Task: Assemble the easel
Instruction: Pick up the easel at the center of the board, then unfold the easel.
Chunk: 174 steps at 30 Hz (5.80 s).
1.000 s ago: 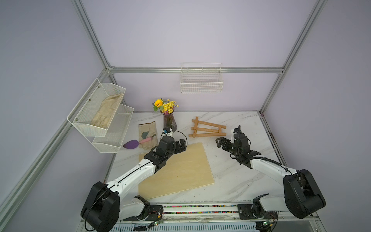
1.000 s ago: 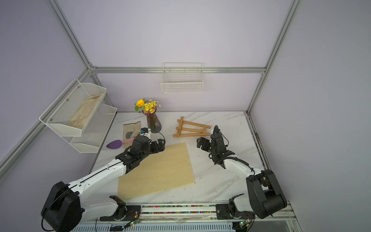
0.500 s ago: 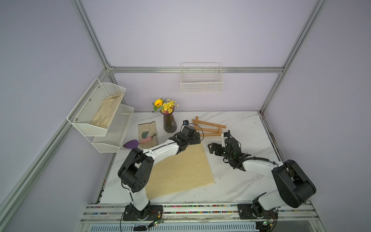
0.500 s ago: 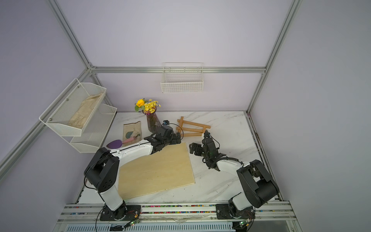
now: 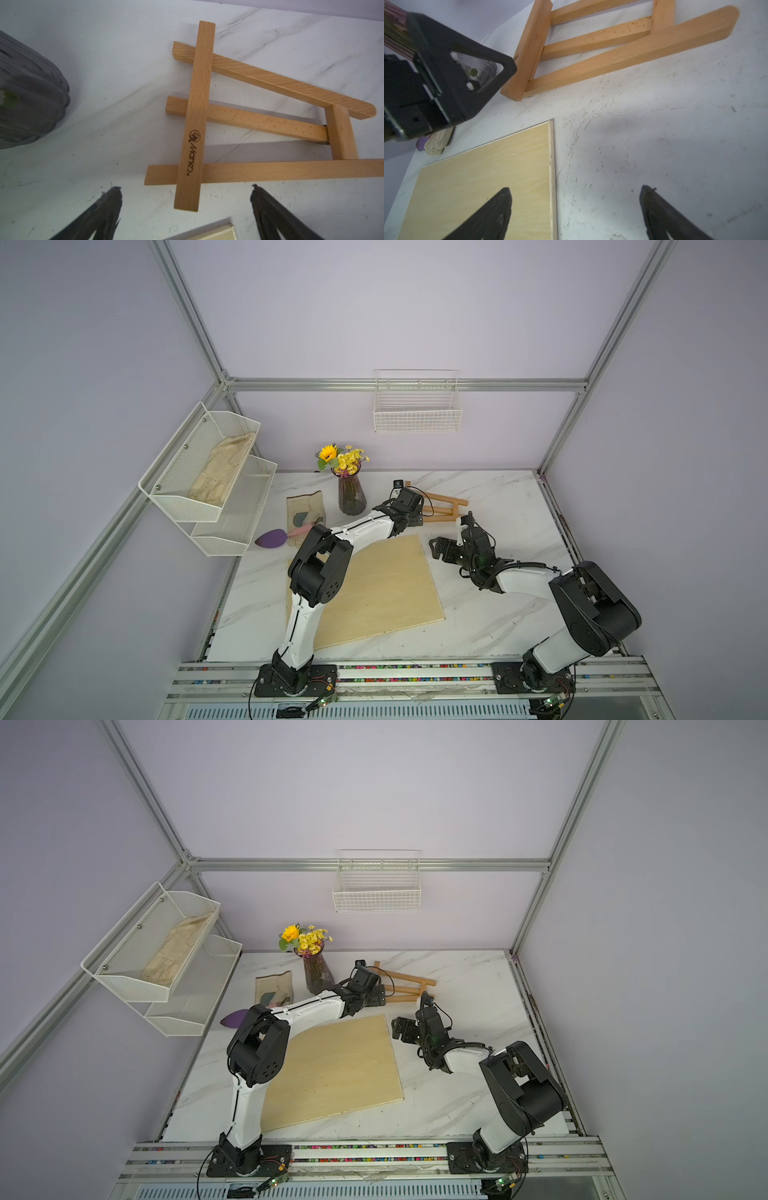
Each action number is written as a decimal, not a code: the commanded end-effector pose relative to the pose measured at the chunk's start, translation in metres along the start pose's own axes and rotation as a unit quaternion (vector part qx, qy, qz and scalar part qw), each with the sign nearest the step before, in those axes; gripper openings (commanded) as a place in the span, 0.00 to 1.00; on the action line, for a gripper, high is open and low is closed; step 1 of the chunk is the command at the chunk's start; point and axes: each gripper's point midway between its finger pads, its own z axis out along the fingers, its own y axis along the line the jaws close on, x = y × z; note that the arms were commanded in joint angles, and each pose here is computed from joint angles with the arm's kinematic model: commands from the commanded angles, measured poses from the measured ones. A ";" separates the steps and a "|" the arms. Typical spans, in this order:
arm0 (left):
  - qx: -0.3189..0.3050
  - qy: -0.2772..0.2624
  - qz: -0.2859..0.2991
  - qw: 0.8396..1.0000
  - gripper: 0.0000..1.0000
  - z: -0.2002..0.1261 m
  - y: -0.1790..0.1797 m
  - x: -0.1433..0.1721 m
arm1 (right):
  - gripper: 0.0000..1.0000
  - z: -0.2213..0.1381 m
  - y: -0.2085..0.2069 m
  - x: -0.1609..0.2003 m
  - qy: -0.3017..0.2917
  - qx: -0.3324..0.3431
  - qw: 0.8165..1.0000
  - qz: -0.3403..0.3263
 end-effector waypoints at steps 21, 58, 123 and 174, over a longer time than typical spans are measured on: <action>-0.008 0.008 0.002 1.000 0.60 0.047 0.007 -0.030 | 0.97 0.001 0.007 -0.011 -0.018 -0.003 1.000 0.000; 0.002 0.005 0.000 1.000 0.27 0.051 0.000 -0.038 | 0.97 0.002 0.005 -0.010 -0.016 0.003 1.000 0.001; 0.386 -0.122 -0.299 0.864 0.00 -0.200 -0.072 -0.056 | 0.97 -0.114 0.033 -0.077 -0.150 -0.035 0.988 0.027; 0.396 -0.132 -0.346 0.840 0.00 -0.216 -0.055 -0.019 | 0.97 -0.159 0.003 -0.142 -0.135 -0.003 0.988 0.081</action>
